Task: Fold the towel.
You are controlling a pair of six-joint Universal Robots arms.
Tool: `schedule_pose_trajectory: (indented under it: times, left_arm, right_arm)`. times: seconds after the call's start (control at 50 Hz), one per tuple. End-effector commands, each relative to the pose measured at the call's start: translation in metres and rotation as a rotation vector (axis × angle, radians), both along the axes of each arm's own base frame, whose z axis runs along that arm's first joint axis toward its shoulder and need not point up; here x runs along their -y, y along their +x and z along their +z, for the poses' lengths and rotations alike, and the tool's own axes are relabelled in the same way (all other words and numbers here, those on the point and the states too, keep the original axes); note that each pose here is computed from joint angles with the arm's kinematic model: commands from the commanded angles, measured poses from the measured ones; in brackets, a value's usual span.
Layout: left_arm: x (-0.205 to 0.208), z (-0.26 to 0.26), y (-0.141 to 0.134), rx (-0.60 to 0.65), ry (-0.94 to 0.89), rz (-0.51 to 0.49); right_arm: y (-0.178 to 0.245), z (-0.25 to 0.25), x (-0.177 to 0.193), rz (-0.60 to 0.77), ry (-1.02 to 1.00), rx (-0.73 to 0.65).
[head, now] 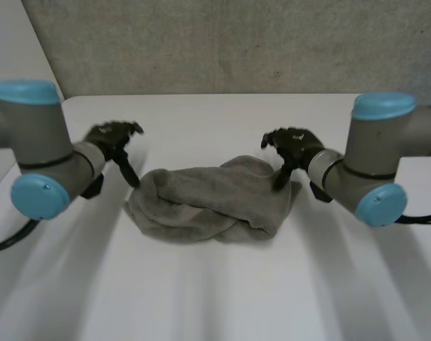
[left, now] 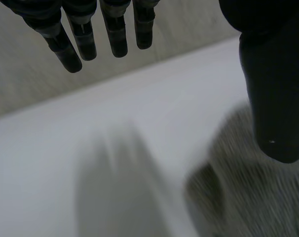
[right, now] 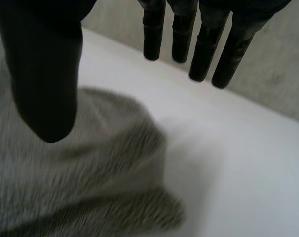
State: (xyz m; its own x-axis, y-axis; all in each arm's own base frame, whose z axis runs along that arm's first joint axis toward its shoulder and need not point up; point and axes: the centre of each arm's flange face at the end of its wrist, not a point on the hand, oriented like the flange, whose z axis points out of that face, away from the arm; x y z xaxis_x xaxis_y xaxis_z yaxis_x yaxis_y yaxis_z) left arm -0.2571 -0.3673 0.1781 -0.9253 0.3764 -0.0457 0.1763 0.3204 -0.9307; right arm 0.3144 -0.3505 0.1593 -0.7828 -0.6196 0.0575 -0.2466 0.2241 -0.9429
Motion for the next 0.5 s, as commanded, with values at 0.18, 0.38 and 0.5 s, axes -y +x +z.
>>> schedule_pose_trajectory:
  times: [0.18, 0.38, 0.5]
  left_arm:
    - [-0.025, -0.032, -0.020, -0.014, 0.139, -0.143]
    - [-0.059, 0.022, -0.016, -0.029, 0.086, -0.168]
    - [-0.082, 0.074, -0.008, -0.062, -0.027, -0.174]
  right_arm:
    - [-0.001, -0.020, -0.005, -0.049, 0.040, -0.061]
    - [-0.014, 0.040, -0.027, -0.027, 0.005, -0.063]
    - [-0.027, 0.113, -0.063, 0.065, -0.108, 0.016]
